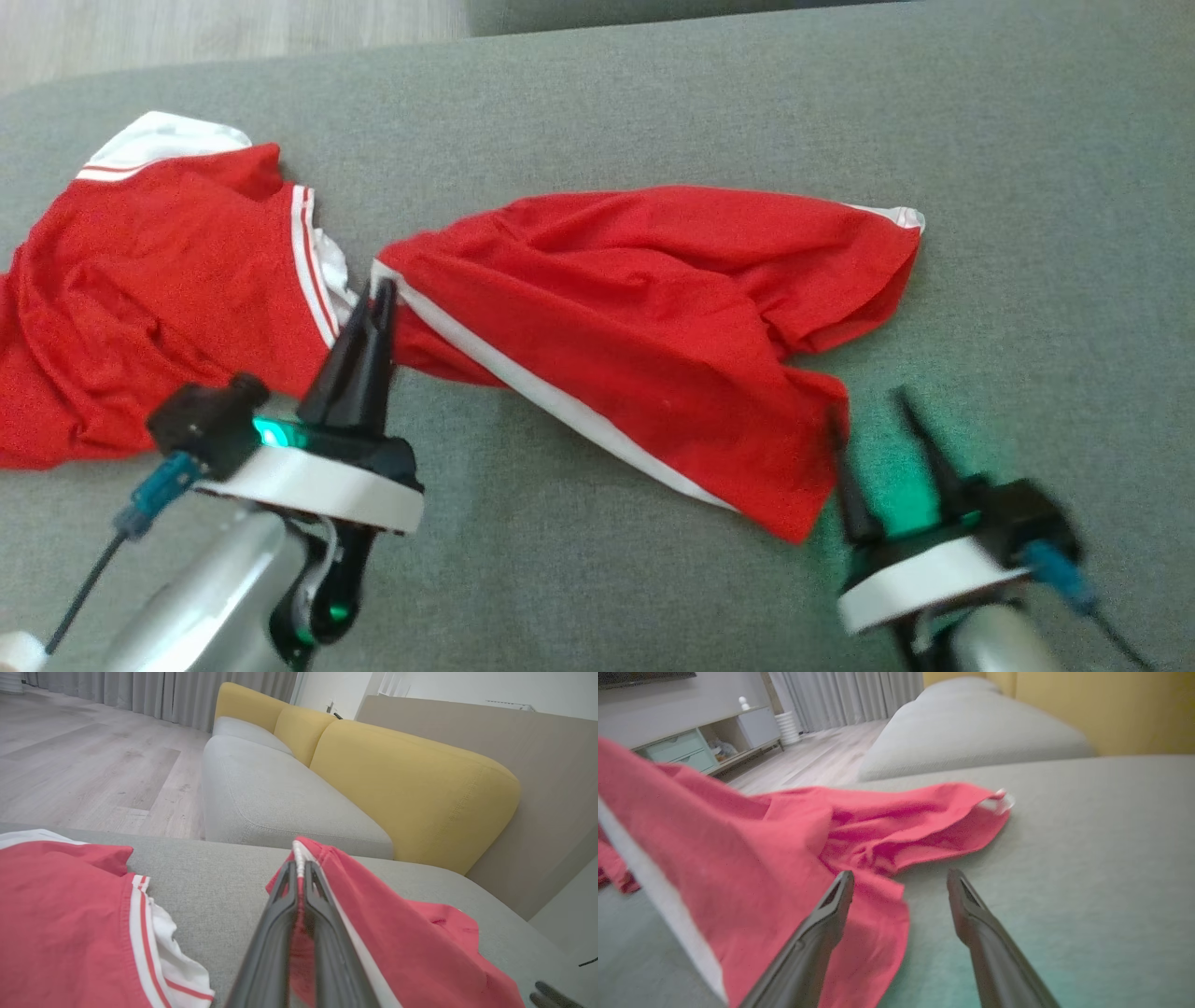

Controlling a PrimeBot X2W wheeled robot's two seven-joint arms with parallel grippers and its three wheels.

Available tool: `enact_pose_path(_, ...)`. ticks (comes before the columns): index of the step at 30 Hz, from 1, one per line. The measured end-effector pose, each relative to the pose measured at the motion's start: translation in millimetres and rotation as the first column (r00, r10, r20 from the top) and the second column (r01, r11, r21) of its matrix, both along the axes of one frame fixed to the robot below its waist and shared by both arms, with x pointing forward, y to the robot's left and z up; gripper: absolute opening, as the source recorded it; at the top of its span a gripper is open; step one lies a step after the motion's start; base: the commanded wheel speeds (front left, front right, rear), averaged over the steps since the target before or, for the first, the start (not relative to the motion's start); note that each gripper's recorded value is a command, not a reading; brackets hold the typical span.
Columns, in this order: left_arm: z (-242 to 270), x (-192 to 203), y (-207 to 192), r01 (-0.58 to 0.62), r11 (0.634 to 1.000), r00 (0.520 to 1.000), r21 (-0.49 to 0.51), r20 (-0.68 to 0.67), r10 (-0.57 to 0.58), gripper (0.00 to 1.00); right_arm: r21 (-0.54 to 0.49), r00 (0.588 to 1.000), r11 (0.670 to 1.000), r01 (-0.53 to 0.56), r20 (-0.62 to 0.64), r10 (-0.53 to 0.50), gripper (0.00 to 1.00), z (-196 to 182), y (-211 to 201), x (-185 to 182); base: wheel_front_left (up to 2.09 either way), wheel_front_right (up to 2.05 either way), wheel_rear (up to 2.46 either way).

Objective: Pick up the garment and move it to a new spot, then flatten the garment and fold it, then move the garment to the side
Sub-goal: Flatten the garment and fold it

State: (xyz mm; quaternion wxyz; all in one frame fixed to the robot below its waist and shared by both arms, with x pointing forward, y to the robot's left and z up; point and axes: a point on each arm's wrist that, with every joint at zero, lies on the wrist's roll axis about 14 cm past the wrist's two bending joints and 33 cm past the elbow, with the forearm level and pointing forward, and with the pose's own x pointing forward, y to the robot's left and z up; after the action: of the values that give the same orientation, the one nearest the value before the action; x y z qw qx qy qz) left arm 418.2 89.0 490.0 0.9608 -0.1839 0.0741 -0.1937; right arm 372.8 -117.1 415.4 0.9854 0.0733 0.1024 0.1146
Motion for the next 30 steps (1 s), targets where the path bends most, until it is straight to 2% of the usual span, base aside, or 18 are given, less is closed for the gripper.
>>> enact_pose_path(4,1,10,8,-0.019,1.0,1.0,0.009,0.025,0.019,0.0,0.019,0.99,0.994,-0.104,-0.09,0.105,1.0,-25,27,-17,0.0,0.0,0.0)
enact_pose_path(9,-4,16,8,-0.011,1.0,0.999,0.02,0.038,0.011,0.0,0.011,0.98,0.993,-0.12,-0.16,0.12,1.0,-46,20,-21,0.0,0.0,0.0)
enact_pose_path(13,-8,17,6,0.0,1.0,0.999,0.012,0.034,0.0,0.0,0.036,0.972,0.985,-0.168,-0.159,0.171,1.0,-46,36,-11,0.0,0.0,0.0)
enact_pose_path(14,-9,16,5,0.004,1.0,0.999,0.012,0.034,-0.005,0.0,0.043,0.97,0.983,-0.179,-0.159,0.184,0.91,-46,40,-8,0.0,0.0,0.0)
enact_pose_path(15,-10,16,6,0.005,1.0,0.999,0.012,0.032,-0.005,0.0,0.046,0.968,0.98,-0.193,-0.158,0.198,0.41,-46,44,-7,0.0,0.0,0.0)
enact_pose_path(16,-10,16,6,0.007,1.0,0.999,0.011,0.032,-0.007,0.0,0.043,0.965,0.978,-0.206,-0.158,0.211,0.0,-46,46,-6,0.0,0.0,0.0)
enact_pose_path(20,-6,18,3,0.018,1.0,0.999,0.003,0.047,-0.018,0.0,0.032,0.975,0.983,-0.179,-0.128,0.182,0.0,-38,37,4,0.0,0.0,0.0)
enact_pose_path(25,7,21,-10,0.07,0.998,0.993,-0.011,0.099,-0.068,0.0,-0.02,1.0,1.0,0.003,0.017,-0.002,0.0,2,-20,35,0.0,0.0,0.0)
enact_pose_path(30,24,18,-35,0.155,0.986,0.978,-0.063,0.153,-0.144,0.0,-0.044,0.98,0.989,0.138,0.151,-0.13,0.0,42,-59,47,0.0,0.0,0.0)
